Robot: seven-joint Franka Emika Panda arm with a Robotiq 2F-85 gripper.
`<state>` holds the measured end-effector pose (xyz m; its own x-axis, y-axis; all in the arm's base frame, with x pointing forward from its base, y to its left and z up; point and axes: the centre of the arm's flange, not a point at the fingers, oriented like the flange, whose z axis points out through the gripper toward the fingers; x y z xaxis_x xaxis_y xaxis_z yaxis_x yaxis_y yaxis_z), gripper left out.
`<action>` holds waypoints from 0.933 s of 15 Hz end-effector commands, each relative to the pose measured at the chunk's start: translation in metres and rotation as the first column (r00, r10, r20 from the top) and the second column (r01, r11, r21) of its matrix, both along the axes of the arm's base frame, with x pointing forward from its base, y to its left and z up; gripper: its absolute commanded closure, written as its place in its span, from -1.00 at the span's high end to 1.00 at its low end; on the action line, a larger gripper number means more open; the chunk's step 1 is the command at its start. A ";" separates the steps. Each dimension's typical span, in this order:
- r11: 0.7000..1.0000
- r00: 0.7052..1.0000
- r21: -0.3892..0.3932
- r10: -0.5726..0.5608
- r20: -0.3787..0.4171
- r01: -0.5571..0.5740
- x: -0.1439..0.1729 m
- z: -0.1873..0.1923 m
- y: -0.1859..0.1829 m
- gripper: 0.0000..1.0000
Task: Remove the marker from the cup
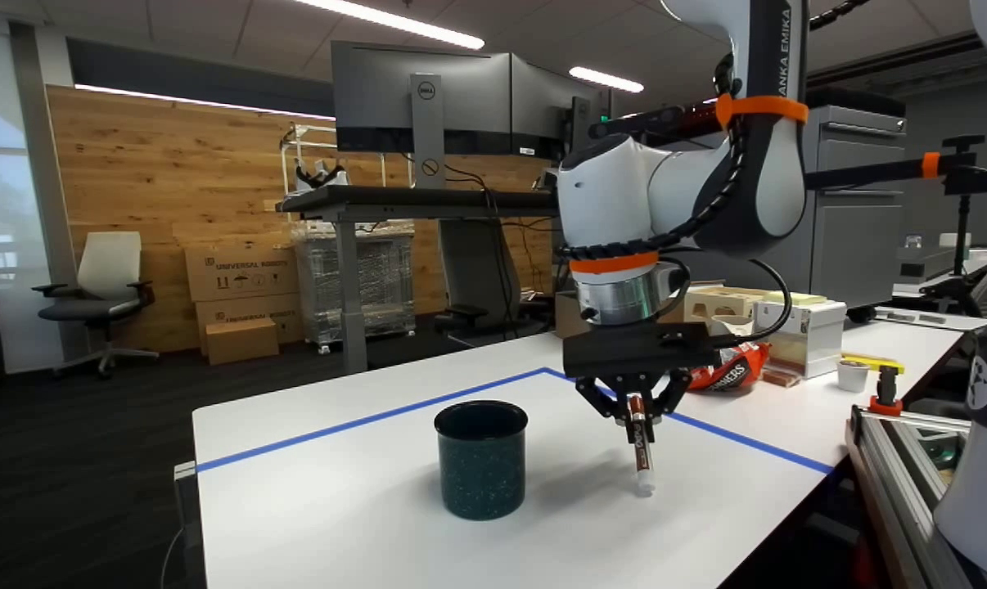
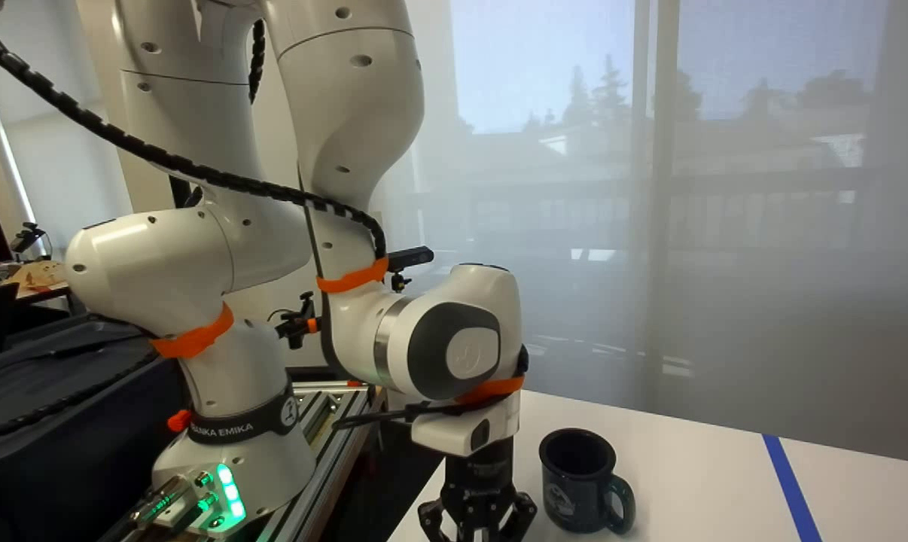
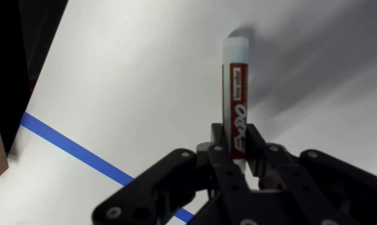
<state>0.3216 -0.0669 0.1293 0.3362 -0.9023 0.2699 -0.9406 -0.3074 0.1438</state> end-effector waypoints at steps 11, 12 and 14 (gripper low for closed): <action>0.999 0.996 -0.052 0.008 0.092 -0.003 0.011 0.042 0.001 0.99; 0.998 0.994 -0.060 0.016 0.104 -0.010 0.012 0.049 0.003 1.00; 0.997 0.991 -0.072 0.021 0.130 -0.012 0.017 0.066 0.009 1.00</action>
